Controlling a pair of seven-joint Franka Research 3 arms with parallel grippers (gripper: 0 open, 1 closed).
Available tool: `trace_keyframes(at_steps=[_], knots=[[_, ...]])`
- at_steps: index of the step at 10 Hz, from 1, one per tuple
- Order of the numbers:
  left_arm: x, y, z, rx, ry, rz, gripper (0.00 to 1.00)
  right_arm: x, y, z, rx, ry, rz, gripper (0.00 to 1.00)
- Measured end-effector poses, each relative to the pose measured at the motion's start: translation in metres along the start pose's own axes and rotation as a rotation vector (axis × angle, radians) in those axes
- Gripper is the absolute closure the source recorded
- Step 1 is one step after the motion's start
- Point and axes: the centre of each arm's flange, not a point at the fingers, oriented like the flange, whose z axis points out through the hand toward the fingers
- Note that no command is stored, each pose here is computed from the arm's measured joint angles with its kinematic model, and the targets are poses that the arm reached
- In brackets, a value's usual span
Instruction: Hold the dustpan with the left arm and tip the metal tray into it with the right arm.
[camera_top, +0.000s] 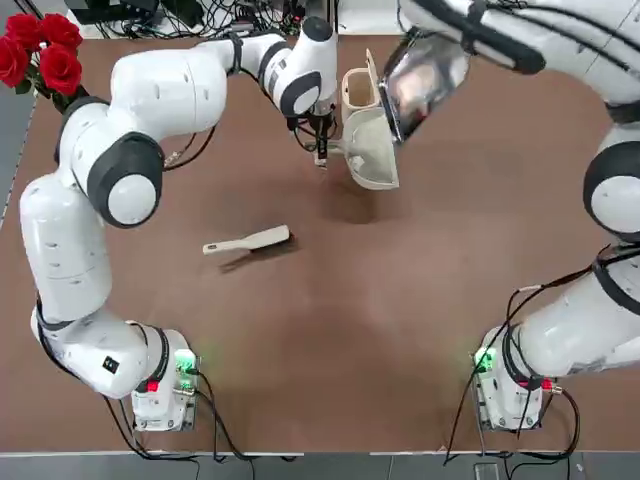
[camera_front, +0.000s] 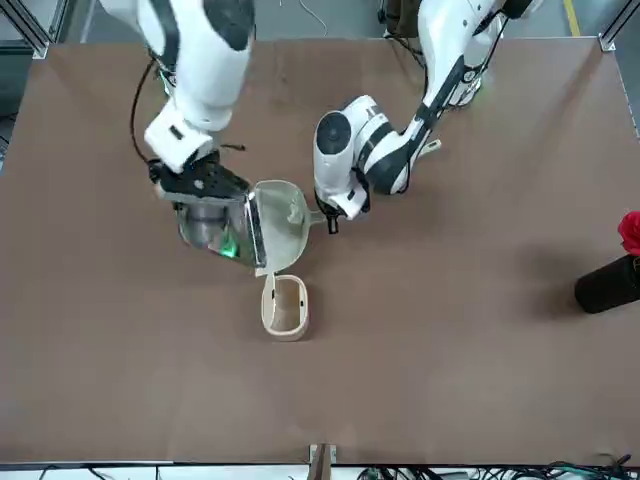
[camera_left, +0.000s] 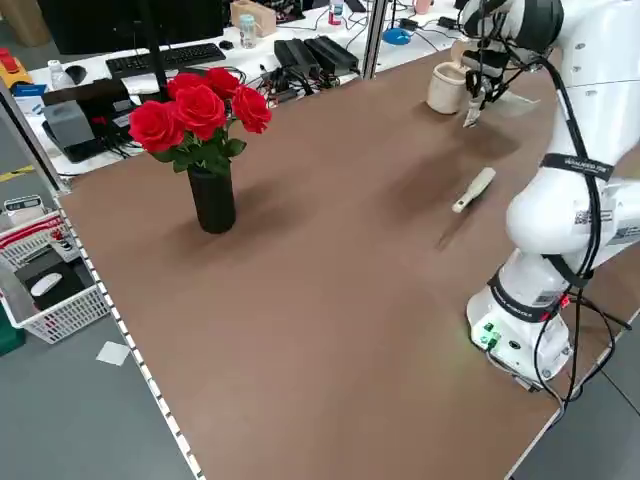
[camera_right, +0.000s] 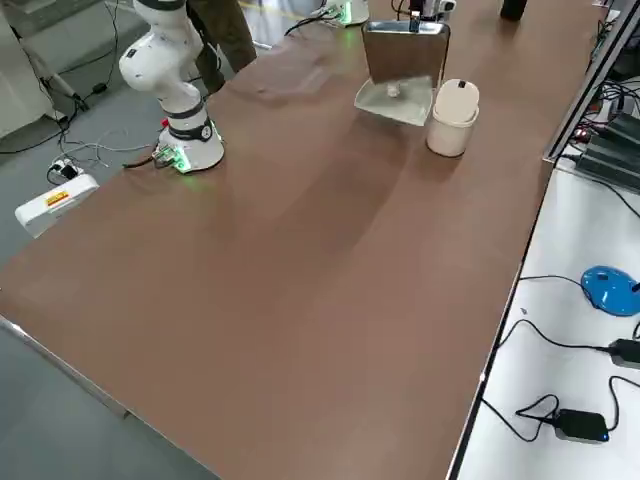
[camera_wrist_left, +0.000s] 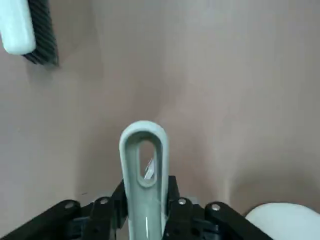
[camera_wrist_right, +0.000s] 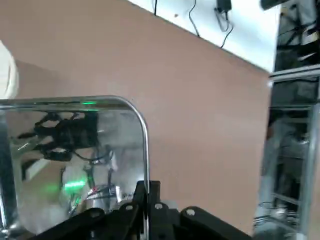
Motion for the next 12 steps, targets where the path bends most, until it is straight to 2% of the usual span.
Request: trace_keyframes(at_steps=[3, 6, 9, 12], knots=[[0.032, 0.008, -0.013, -0.011, 0.025, 0.055, 0.68, 0.008, 0.088, 0.014, 0.23, -0.097, 0.13, 0.95], [0.077, 0.018, -0.027, -0.02, 0.056, 0.107, 0.68, -0.002, 0.17, 0.039, 0.392, -0.178, 0.229, 0.95], [0.142, 0.043, -0.035, -0.011, 0.09, 0.136, 0.68, -0.019, 0.221, 0.103, 0.492, -0.236, 0.291, 0.95], [0.185, 0.071, -0.055, -0.022, 0.09, 0.114, 0.68, -0.038, 0.24, 0.166, 0.525, -0.279, 0.287, 0.95]])
